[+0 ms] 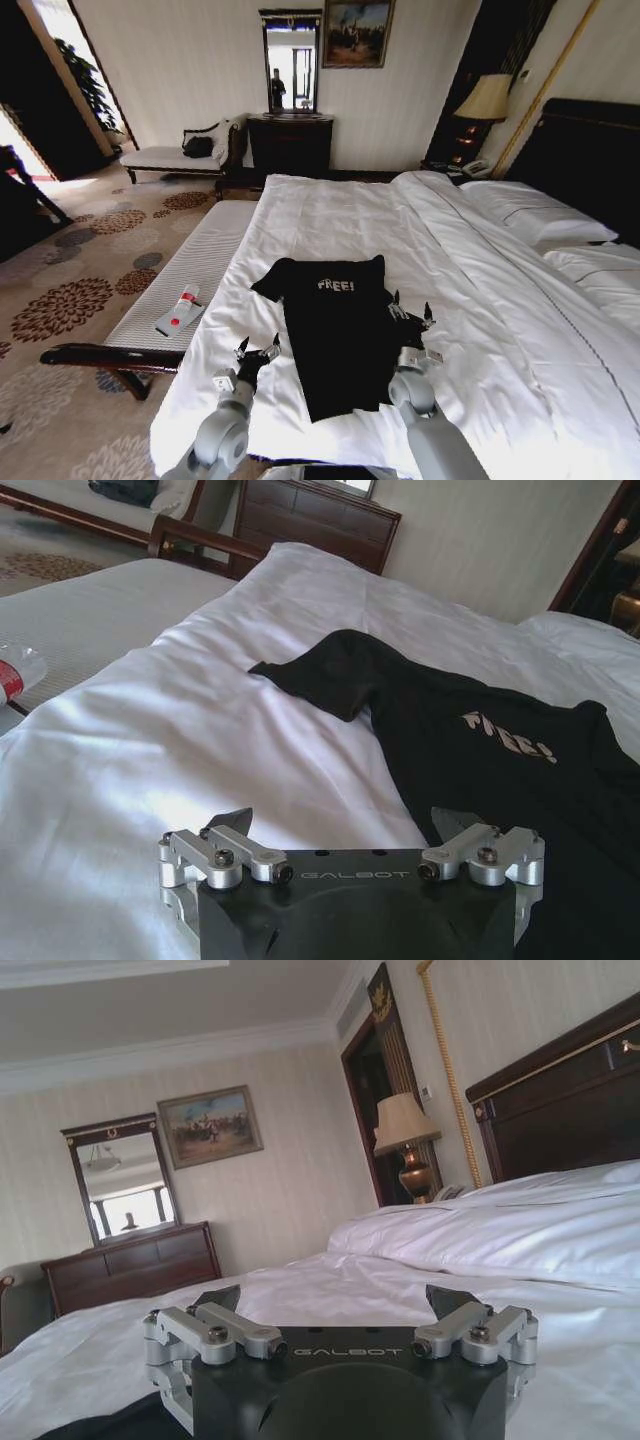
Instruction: Fold the clothes on the bed.
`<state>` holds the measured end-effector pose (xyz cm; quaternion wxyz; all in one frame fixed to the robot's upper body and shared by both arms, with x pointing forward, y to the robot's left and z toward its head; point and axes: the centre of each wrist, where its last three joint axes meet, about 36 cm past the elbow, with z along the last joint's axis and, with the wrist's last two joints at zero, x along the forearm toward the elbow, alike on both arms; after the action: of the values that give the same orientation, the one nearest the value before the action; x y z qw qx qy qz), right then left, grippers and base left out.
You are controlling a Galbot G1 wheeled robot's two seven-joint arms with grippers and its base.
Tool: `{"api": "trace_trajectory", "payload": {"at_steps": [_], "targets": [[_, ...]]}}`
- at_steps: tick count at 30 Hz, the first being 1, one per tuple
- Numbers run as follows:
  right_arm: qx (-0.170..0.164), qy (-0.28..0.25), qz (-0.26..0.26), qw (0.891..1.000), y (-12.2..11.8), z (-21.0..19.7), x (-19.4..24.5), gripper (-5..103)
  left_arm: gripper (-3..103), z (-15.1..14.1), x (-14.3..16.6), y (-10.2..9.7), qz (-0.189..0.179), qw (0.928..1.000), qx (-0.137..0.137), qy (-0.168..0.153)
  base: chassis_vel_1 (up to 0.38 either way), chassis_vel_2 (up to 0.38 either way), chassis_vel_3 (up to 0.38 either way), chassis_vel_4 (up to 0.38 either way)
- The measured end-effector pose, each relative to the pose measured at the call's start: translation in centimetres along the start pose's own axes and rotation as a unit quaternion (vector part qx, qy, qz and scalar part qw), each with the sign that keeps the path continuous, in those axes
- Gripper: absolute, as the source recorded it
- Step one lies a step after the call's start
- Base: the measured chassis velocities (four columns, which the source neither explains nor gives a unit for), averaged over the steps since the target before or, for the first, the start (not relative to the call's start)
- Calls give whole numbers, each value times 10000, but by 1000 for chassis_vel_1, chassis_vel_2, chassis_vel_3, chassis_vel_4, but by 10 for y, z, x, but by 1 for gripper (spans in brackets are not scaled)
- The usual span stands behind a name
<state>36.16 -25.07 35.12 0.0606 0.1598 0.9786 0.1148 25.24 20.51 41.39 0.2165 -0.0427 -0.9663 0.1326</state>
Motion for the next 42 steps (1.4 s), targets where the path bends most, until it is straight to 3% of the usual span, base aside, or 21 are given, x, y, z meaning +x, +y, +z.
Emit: {"api": "trace_trajectory", "payload": {"at_steps": [3,5,7,8,10,13,16,18,19,21,23,25,30,36,42], "targets": [[372,244,-292,9986,-9,-22,5,100,100,-6,15,1,67,9997,-228,-35,0,0,0,0],[567,731,-413,9949,-6,-50,12,100,100,-13,20,-4,174,9991,-333,-196,0,0,0,0],[284,1411,-346,9890,3,-83,16,100,100,-18,22,-10,234,9989,-281,-306,0,0,0,0],[284,1411,-346,9890,3,-83,16,100,100,-18,22,-10,234,9989,-281,-306,0,0,0,0],[-139,2023,-278,9788,10,-118,15,100,100,-23,24,-15,271,9988,-209,-358,0,0,0,0],[-281,2412,-216,9698,12,-138,15,100,100,-28,27,-16,254,9989,-149,-362,0,0,0,0],[-543,2850,-119,9569,15,-147,24,100,100,-36,30,-13,202,9994,-120,-246,0,0,0,0],[-672,3068,-7,9494,19,-141,33,100,100,-29,36,-11,186,9996,-183,50,0,0,0,0],[-672,3068,-7,9494,19,-141,33,100,100,-29,36,-11,186,9996,-183,50,0,0,0,0],[-687,3135,104,9470,23,-132,39,100,100,-8,48,-12,162,9980,-437,432,0,0,0,0],[-677,3121,144,9475,23,-128,40,100,100,3,55,-15,185,9967,-530,590,0,0,0,0],[-675,3043,232,9499,24,-122,40,100,100,26,76,-29,419,9941,-510,861,0,0,0,0],[-678,2944,341,9527,24,-115,37,100,100,48,86,-51,1006,9916,-147,795,0,0,0,0],[-600,2866,376,9554,23,-110,36,100,100,62,78,-54,1096,9906,-116,812,0,0,0,0],[-568,2794,422,9575,20,-108,29,100,100,70,59,-47,1089,9892,115,978,0,0,0,0]]}}
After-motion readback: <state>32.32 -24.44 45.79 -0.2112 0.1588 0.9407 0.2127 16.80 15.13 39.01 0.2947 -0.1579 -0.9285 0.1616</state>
